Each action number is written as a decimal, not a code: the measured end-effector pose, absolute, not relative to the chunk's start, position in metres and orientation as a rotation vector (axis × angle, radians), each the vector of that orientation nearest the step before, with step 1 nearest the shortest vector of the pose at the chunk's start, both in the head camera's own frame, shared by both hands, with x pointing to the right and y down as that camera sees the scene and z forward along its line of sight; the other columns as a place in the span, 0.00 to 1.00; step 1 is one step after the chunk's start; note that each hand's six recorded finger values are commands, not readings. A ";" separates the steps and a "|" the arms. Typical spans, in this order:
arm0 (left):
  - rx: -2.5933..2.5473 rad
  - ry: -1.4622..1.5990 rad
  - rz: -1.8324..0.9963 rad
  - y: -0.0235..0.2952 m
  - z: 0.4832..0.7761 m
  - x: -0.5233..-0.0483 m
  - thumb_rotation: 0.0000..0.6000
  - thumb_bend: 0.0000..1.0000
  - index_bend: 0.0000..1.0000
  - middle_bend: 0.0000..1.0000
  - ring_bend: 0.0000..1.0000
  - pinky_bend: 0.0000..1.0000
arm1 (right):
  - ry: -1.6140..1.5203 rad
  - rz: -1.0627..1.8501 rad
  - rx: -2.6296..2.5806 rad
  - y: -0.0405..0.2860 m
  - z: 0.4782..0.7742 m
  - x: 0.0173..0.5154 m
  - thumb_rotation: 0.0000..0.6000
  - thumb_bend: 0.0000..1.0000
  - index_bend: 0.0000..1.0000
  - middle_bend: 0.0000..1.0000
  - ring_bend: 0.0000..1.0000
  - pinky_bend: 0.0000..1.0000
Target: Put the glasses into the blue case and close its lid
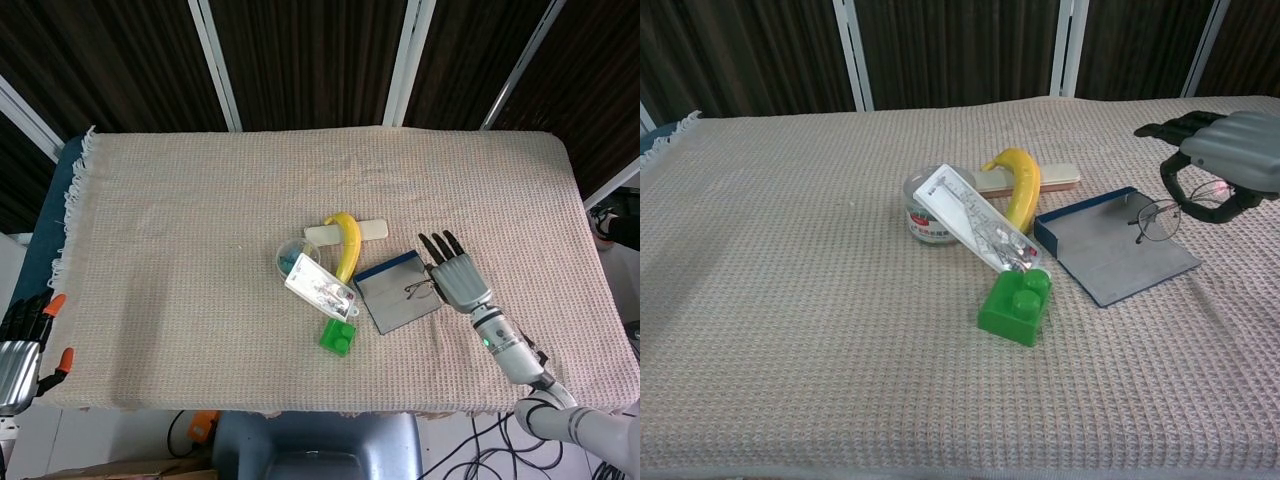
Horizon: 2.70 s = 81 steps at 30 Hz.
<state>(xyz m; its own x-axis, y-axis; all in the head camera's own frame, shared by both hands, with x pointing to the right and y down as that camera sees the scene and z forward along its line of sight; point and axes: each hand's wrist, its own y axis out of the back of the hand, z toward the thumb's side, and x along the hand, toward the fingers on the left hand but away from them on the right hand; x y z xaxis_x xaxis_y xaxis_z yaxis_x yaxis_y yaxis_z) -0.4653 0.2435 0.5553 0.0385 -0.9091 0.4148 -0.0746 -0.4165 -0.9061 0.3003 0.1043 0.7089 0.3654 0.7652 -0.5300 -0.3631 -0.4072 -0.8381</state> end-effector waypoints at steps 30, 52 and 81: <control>-1.619 1.013 -1.446 0.247 0.553 -0.466 1.00 0.42 0.00 0.00 0.00 0.00 | -0.350 1.336 -1.554 0.105 0.751 0.213 1.00 0.63 0.70 0.10 0.00 0.00; -1.621 1.010 -1.452 0.246 0.554 -0.466 1.00 0.42 0.00 0.00 0.00 0.00 | -0.364 1.341 -1.539 0.096 0.757 0.209 1.00 0.62 0.56 0.11 0.00 0.00; -1.621 1.006 -1.442 0.248 0.553 -0.464 1.00 0.42 0.00 0.00 0.00 0.00 | -0.271 1.188 -1.570 0.167 0.720 0.282 1.00 0.33 0.54 0.11 0.00 0.00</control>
<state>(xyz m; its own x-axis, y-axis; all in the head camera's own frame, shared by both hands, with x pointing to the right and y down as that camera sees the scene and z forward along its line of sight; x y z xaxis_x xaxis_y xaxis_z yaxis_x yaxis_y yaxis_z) -0.4635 0.2483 0.5525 0.0644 -0.9049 0.4208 -0.0825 -0.4251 -0.9014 0.2823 0.1675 0.7200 0.4721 0.6980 -0.5385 -0.3950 -0.3786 -0.8370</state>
